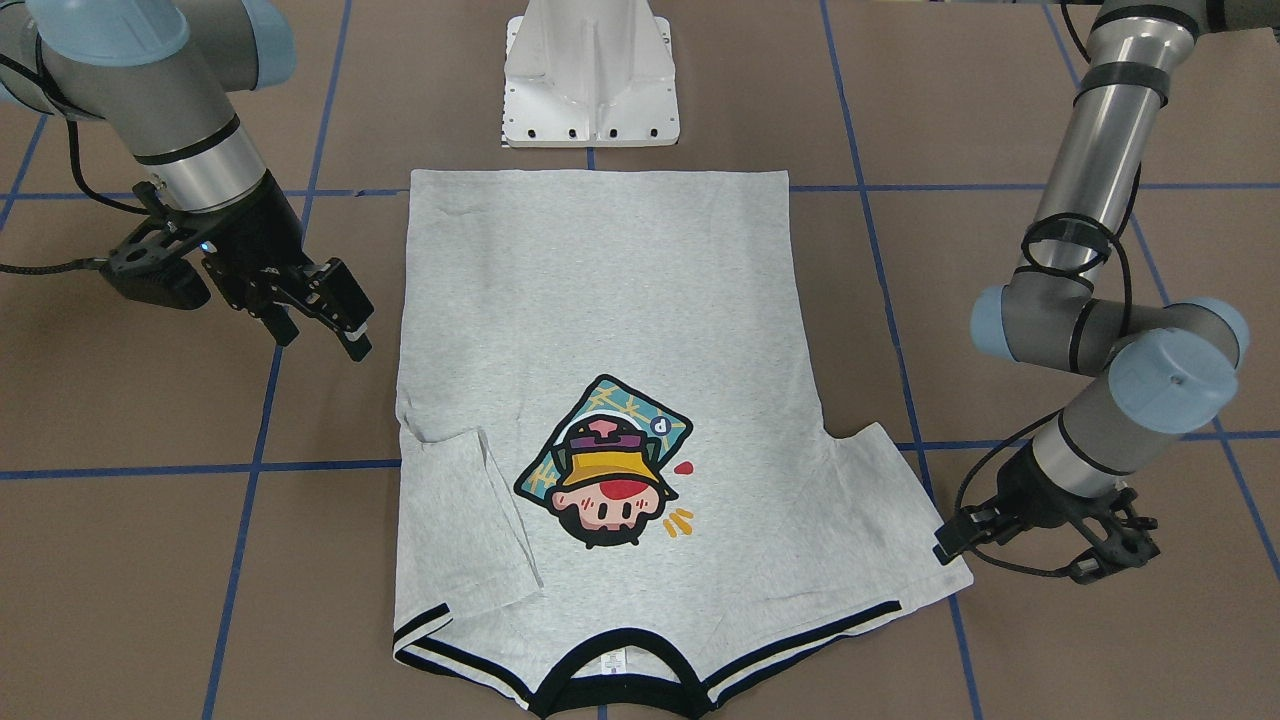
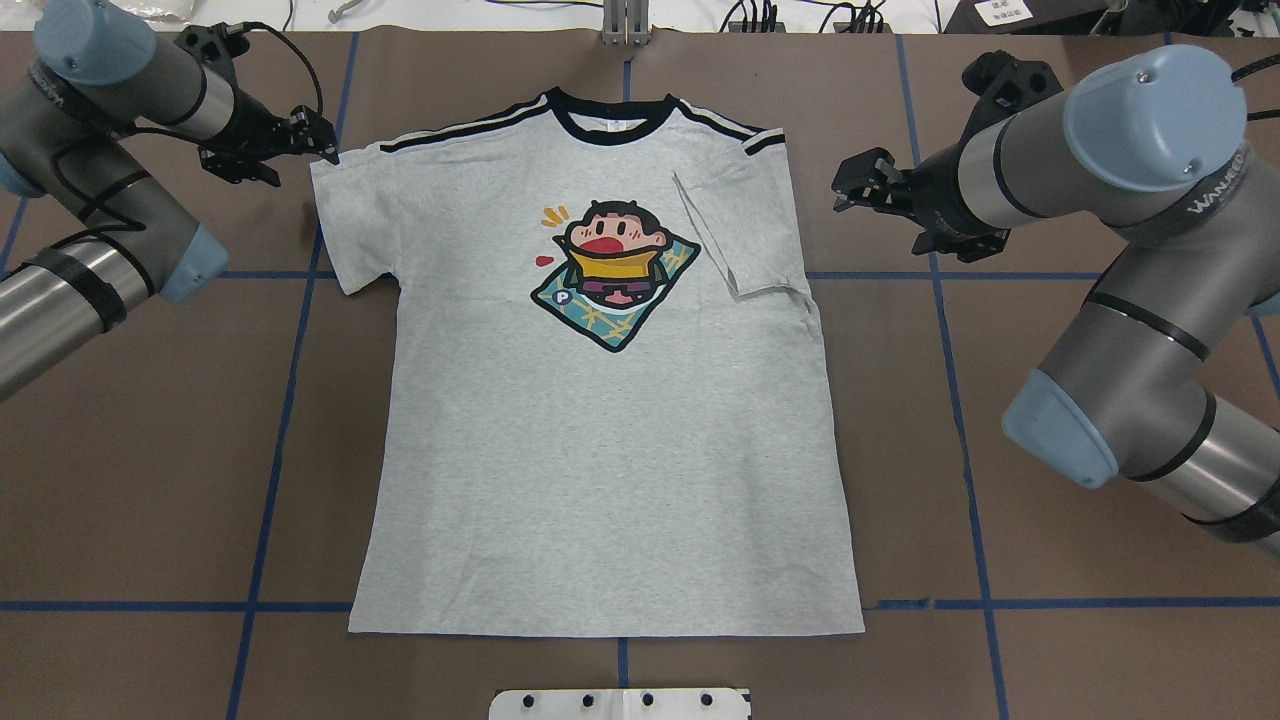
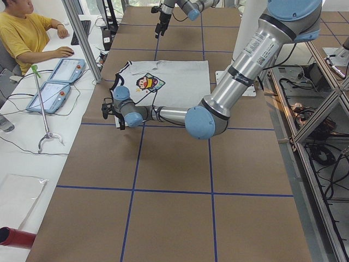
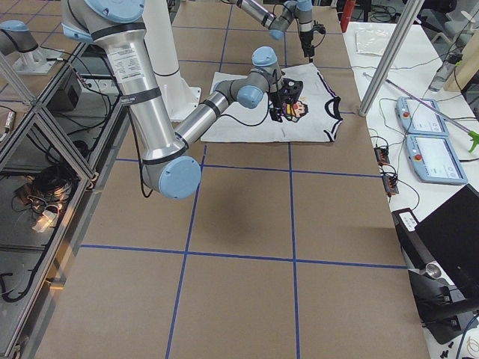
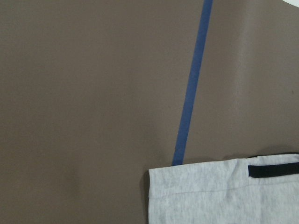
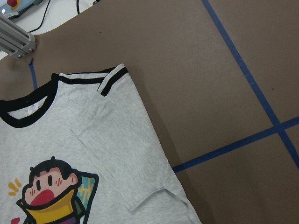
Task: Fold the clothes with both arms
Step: 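Move the left gripper toward the other sleeve while the right gripper draws back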
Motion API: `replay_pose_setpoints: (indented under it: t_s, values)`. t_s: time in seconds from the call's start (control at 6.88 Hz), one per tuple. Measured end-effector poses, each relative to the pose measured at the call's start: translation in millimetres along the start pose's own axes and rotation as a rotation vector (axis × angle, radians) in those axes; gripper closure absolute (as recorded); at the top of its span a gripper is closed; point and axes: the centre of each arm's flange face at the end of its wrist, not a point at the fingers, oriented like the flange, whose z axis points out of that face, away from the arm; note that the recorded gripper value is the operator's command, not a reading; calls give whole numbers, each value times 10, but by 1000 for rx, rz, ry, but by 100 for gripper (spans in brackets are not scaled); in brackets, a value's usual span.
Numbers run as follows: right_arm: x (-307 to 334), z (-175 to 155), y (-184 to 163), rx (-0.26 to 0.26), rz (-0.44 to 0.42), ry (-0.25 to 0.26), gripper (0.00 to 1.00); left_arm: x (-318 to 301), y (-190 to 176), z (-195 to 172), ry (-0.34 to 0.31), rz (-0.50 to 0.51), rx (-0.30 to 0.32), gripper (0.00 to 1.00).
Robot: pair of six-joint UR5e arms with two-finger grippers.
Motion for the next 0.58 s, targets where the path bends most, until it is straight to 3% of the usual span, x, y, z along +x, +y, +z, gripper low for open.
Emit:
replay_pose_setpoints:
  t_s: [0.58]
  values:
    - [50, -26, -3, 10, 1, 2, 1, 44, -72, 133, -9, 1, 53, 38]
